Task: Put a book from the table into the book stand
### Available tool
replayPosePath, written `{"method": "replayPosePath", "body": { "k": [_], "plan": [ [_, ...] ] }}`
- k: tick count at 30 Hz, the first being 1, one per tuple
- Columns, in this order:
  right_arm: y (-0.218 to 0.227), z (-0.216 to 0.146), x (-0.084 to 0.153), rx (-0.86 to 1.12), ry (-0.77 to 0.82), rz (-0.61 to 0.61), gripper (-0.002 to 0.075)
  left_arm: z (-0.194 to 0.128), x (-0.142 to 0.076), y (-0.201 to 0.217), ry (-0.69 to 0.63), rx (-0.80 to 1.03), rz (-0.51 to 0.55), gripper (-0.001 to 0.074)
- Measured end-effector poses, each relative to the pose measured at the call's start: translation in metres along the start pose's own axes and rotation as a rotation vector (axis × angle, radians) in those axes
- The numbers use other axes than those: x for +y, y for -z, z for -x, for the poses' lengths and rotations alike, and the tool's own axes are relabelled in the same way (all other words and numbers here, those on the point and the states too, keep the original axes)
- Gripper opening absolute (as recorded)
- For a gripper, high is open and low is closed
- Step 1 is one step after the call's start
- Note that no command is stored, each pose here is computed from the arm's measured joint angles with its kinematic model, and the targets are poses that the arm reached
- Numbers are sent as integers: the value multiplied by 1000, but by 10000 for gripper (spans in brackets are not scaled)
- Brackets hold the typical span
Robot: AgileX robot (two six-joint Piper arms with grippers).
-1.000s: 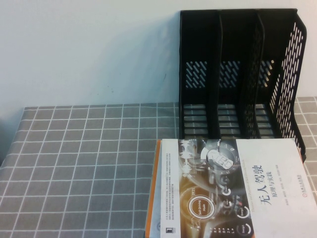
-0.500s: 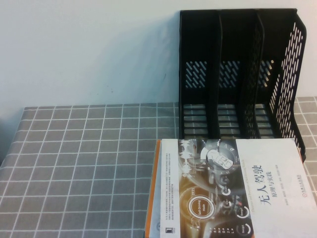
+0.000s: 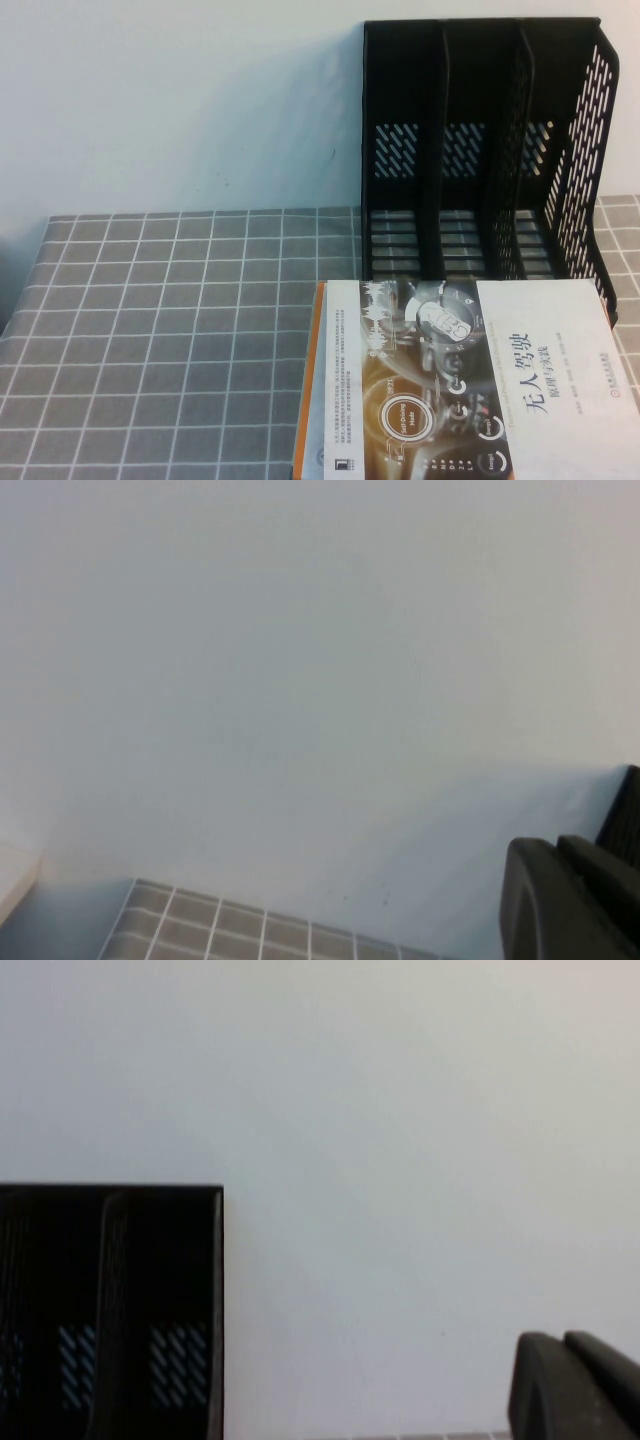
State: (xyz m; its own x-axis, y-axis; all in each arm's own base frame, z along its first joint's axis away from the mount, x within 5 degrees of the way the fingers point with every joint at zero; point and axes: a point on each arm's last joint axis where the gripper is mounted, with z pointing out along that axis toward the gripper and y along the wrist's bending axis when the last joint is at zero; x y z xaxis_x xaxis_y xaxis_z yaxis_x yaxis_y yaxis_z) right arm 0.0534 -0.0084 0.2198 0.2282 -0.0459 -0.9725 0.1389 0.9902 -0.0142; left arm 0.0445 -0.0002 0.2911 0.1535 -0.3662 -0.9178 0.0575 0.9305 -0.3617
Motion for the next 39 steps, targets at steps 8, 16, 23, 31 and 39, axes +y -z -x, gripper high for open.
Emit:
{"method": "replayPosePath", "body": {
  "k": [8, 16, 23, 31, 39],
  "plan": [
    [1, -16, 3, 163, 119, 45, -3, -36, 14, -22, -12, 196, 77, -4],
    [4, -25, 5, 262, 255, 92, -3, -73, 30, -21, -14, 180, 84, -4],
    [4, -26, 5, 267, 293, 100, -3, -77, 33, -20, -37, 121, 66, -4],
    [4, -26, 5, 267, 291, 100, -3, -82, 34, -19, -36, 171, 82, -4],
    [0, -7, 1, 91, -20, 7, -3, -59, 24, -24, 177, 166, 85, -4]
  ]
}}
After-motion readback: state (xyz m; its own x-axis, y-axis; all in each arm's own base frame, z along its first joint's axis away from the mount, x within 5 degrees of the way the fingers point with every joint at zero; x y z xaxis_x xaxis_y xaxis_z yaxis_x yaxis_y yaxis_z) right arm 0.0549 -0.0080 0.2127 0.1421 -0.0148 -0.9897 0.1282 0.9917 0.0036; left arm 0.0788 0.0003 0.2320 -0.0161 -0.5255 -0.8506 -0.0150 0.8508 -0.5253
